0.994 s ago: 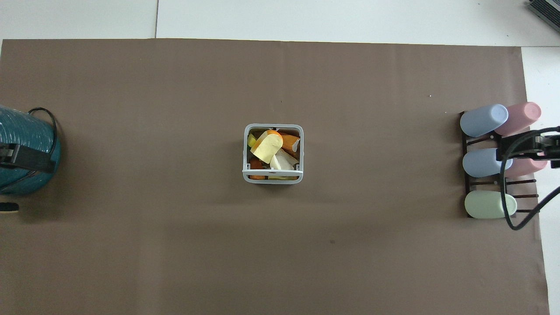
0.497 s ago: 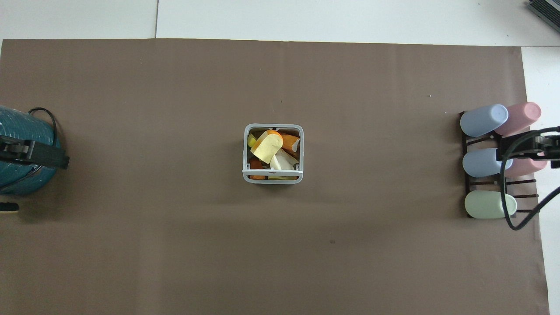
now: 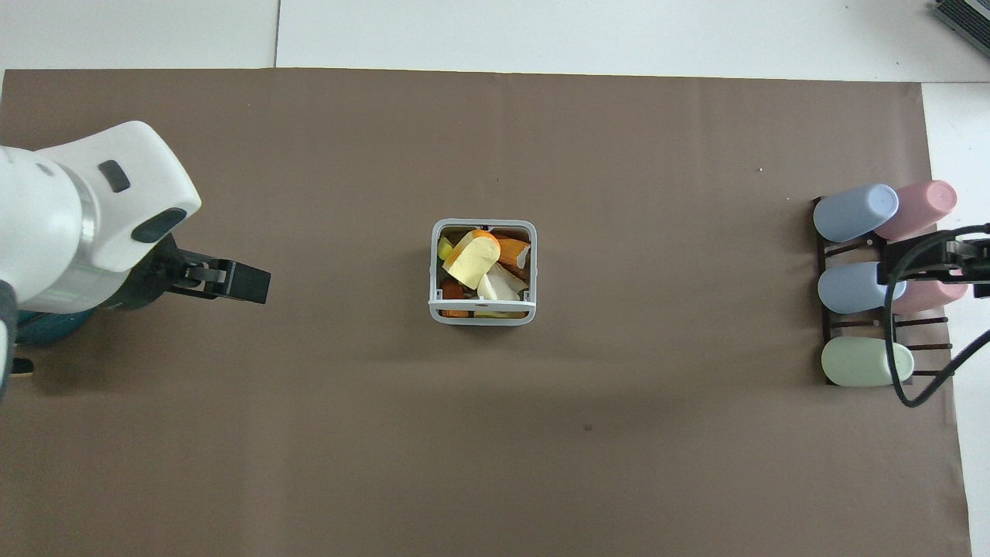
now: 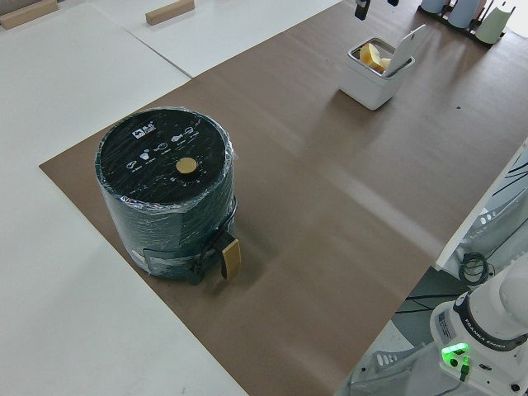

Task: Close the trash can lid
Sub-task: 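Move the left gripper toward the open white lid of the bin, then push the white lid down over the bin with the left gripper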

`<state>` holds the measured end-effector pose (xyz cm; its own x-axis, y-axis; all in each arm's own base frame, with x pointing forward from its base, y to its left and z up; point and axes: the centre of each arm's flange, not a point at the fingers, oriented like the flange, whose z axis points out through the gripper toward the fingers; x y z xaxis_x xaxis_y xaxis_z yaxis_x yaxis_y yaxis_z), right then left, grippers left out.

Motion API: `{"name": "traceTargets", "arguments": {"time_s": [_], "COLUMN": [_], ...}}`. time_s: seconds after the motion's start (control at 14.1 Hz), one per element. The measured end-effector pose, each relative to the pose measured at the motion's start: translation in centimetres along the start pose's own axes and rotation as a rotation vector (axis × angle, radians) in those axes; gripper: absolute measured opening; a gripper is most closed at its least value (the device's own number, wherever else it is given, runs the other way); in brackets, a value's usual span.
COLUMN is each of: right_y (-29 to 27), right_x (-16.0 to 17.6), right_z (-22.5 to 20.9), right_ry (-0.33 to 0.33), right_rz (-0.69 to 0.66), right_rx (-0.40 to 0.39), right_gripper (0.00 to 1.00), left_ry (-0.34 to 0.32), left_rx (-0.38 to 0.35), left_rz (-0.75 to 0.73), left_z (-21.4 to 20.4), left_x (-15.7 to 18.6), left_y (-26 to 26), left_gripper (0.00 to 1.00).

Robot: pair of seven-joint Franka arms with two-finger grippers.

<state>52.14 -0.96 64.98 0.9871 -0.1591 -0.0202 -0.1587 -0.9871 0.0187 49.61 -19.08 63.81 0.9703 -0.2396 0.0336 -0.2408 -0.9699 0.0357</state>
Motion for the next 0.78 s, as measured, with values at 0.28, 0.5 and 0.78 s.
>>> {"name": "traceTargets", "arguments": {"time_s": [0.28,0.5,0.78], "right_y": [0.0,0.0,0.0], "right_x": [0.0,0.0,0.0], "right_z": [0.0,0.0,0.0], "right_ry": [0.0,0.0,0.0], "right_rz": [0.0,0.0,0.0], "right_rx": [0.0,0.0,0.0], "right_gripper": [1.0,1.0,1.0], "left_ry": [0.035,0.066,0.074], "left_rx": [-0.019,-0.078,-0.097], "left_rz": [-0.015,-0.05,-0.024], "left_z": [2.1,4.1,8.1], "left_x": [-1.3,-2.0,-3.0], "left_y": [7.3,11.9,16.8], "left_gripper": [1.0,1.0,1.0]}}
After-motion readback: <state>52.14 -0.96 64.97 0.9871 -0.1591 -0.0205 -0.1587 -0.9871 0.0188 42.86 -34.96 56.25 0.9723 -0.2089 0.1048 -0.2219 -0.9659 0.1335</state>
